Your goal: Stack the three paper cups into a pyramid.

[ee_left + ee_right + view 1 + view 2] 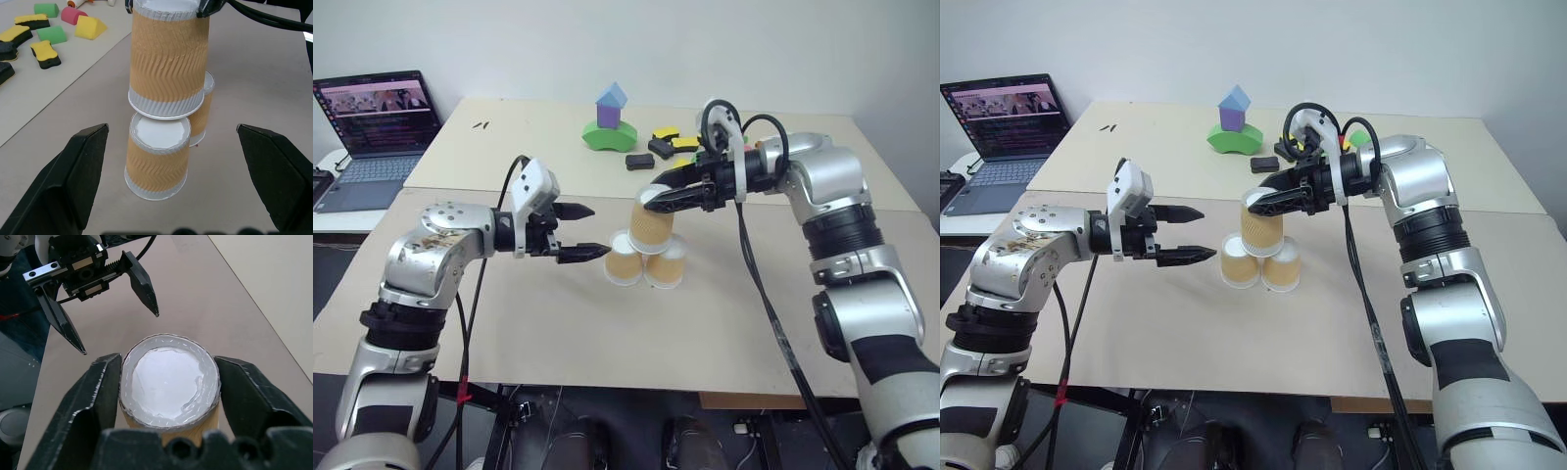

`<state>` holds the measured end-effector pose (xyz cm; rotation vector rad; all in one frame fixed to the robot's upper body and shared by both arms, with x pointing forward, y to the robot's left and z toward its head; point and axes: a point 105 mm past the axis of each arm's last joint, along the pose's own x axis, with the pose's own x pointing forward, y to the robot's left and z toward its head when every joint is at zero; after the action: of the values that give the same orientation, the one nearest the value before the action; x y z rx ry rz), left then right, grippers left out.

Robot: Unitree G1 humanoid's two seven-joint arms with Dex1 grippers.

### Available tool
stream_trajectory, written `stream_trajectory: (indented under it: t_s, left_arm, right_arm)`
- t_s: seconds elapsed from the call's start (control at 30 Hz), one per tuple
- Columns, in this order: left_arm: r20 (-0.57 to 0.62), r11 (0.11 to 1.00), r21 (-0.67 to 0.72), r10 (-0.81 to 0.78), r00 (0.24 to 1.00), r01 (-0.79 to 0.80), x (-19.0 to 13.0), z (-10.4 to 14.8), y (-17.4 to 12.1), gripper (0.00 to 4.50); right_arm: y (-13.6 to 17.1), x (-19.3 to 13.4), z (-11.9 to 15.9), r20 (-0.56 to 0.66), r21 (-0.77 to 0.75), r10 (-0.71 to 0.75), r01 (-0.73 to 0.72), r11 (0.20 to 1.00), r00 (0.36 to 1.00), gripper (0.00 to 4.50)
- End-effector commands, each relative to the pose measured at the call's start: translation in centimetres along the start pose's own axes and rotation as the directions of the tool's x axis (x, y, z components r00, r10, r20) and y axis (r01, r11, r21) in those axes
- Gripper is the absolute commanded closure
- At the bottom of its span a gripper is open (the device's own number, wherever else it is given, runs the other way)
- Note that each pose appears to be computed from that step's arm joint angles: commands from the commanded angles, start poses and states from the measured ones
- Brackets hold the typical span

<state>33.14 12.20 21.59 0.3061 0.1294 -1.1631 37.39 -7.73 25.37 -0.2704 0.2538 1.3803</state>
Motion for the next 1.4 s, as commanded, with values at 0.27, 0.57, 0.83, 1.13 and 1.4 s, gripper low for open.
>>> stream_trajectory:
  t_s: [0.27,0.57,0.83,1.13,1.4]
  left_arm:
    - [0.027,0.998,0.058,0.012,1.000,-0.014,-0.3,1.4,0.1,0.00]
    - [0.070,0.995,0.024,0.091,0.993,-0.093,-0.9,1.5,0.6,0.00]
    - [0.111,0.734,-0.175,0.678,0.727,-0.657,-4.8,-1.2,5.6,0.00]
    - [-0.123,0.088,-0.356,0.983,0.140,-0.931,-11.6,-11.2,5.8,0.00]
    - [-0.090,-0.013,-0.284,0.996,0.013,-0.959,-13.0,-13.4,5.5,0.00]
  right_arm:
    - [1.0,-1.6,3.8,0.133,-0.054,0.012,-0.005,0.999,0.991,0.03]
    - [3.3,-6.5,11.0,0.392,-0.082,-0.030,0.068,0.994,0.919,0.03]
    - [-3.4,-16.9,4.0,0.347,0.239,-0.754,0.725,0.646,0.558,0.03]
    - [-4.2,-18.1,-14.4,-0.110,0.072,-0.977,0.982,0.175,0.182,0.03]
    - [-2.6,-15.7,-19.1,-0.023,0.142,-0.986,0.977,0.161,0.166,0.03]
